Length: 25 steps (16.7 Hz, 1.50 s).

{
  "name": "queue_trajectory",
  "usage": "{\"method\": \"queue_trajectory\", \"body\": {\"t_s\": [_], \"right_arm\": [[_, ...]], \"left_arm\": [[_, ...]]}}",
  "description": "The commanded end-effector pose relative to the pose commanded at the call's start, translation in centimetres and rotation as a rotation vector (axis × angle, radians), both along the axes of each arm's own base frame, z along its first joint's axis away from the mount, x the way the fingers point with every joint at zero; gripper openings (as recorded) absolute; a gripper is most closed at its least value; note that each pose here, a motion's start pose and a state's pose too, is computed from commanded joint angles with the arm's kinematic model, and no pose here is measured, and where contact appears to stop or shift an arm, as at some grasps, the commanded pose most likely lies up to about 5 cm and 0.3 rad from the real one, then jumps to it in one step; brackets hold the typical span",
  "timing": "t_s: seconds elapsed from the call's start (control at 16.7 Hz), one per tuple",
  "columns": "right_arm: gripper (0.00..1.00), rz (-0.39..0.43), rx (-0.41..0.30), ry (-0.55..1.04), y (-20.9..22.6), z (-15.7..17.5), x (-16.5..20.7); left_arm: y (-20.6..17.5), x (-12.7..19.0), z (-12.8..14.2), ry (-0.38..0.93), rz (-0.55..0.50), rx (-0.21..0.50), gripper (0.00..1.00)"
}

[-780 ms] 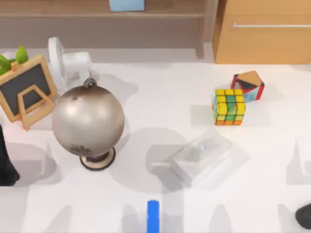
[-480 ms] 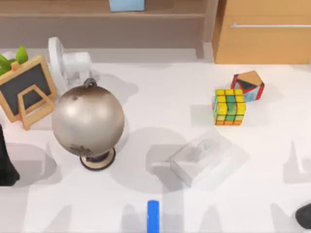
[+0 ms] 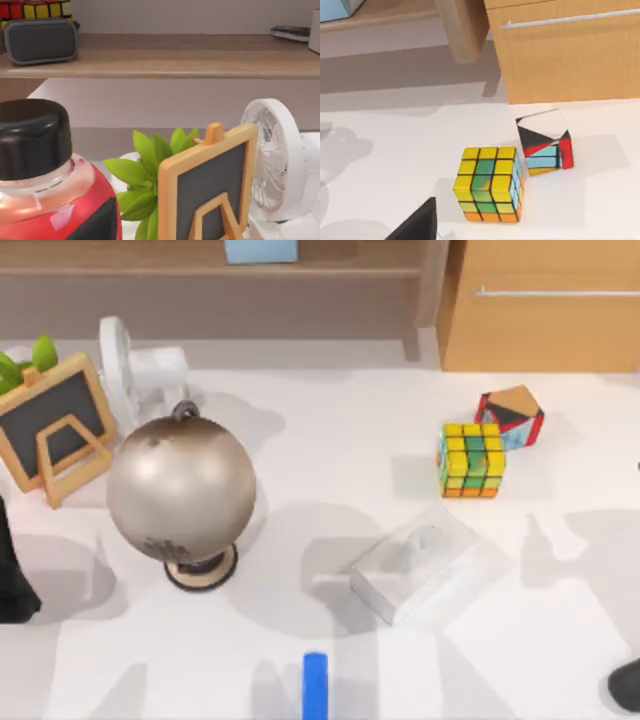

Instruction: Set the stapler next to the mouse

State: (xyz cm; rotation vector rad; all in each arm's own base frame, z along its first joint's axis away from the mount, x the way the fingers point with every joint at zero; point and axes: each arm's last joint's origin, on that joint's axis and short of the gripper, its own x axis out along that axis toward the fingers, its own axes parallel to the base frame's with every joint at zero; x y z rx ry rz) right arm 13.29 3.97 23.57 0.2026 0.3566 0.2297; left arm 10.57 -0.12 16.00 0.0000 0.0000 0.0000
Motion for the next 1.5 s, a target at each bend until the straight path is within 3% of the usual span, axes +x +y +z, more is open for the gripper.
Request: {"method": "queue_trajectory", "body": {"t_s": [0.3,0.66,1.02,1.26,1.5], "right_arm": [[1.0,0.1,0.052,0.363,4.8,1.2,3.2],[1.0,0.125,0.013,0.795,12.1,-0.6,5.9],[1.0,0.078,-0.131,1.103,22.2,-3.6,6.0],[1.0,0.027,-0.249,1.177,27.3,-6.0,4.7],[1.0,-0.01,-0.318,1.188,29.8,-7.6,3.6]], "left_arm": [[0.0,0.0,0.0,0.0,0.0,0.0,1.0],[0.0,0.0,0.0,0.0,0.0,0.0,1.0],[0.0,0.0,0.0,0.0,0.0,0.0,1.0],[0.0,0.0,0.0,0.0,0.0,0.0,1.0],[0.0,0.0,0.0,0.0,0.0,0.0,1.0]]}}
